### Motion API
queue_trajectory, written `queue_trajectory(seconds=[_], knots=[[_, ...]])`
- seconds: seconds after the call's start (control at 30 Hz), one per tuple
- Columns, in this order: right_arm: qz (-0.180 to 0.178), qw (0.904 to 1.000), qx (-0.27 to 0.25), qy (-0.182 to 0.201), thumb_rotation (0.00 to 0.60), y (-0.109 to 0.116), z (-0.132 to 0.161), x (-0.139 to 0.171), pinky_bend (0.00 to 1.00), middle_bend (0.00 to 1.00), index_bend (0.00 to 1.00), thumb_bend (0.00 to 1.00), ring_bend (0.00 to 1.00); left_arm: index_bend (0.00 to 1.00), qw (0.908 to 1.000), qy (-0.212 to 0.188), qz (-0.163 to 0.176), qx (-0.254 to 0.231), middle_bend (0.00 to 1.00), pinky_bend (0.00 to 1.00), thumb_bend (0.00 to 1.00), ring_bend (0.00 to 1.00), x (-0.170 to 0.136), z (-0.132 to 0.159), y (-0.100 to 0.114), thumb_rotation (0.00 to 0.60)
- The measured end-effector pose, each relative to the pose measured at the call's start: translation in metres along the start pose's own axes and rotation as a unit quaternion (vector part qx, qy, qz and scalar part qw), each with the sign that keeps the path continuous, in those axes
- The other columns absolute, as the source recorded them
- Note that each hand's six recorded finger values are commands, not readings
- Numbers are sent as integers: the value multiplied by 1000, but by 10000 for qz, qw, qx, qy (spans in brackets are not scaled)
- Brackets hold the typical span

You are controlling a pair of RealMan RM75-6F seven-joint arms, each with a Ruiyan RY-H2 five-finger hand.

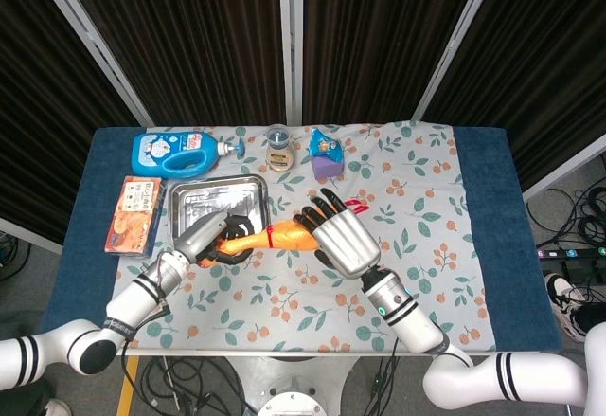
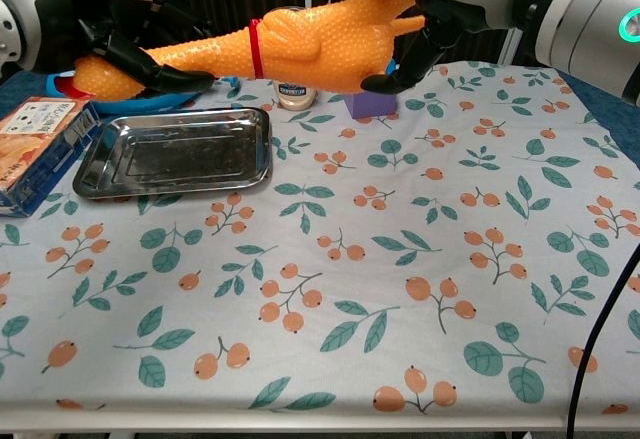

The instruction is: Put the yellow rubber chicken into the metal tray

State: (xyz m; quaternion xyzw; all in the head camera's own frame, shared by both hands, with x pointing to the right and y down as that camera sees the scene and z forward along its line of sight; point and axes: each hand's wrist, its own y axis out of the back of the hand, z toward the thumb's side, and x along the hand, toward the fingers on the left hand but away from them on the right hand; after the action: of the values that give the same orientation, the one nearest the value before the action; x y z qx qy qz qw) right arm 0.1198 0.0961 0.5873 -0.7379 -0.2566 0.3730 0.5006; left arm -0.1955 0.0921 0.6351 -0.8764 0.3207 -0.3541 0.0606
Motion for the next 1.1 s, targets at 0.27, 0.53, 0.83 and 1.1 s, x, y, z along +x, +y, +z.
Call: queue_trajectory(seconds=[0.27, 0.53, 0.83, 1.1], knots=[[-62, 10000, 17, -37, 600, 2, -3, 1, 88, 151, 0, 0, 85, 780, 10000, 36, -8, 0, 850, 867, 803, 779, 0, -1, 1, 600], [51, 10000, 74, 6, 600, -3, -2, 3, 87, 260, 40, 0, 103, 781, 10000, 55, -28, 3, 850, 867, 803, 779, 3, -1, 2, 600], [87, 9999, 74, -46, 600, -9, 1, -8, 87, 488, 379, 211, 232, 780, 10000, 11, -43, 41, 850, 867, 803, 779, 1, 3, 0, 600], [50, 10000, 18, -62, 600, -10, 3, -14, 91, 594, 545, 411, 314, 780, 10000, -42, -55, 71, 850, 867, 803, 779, -1, 6, -1, 600]])
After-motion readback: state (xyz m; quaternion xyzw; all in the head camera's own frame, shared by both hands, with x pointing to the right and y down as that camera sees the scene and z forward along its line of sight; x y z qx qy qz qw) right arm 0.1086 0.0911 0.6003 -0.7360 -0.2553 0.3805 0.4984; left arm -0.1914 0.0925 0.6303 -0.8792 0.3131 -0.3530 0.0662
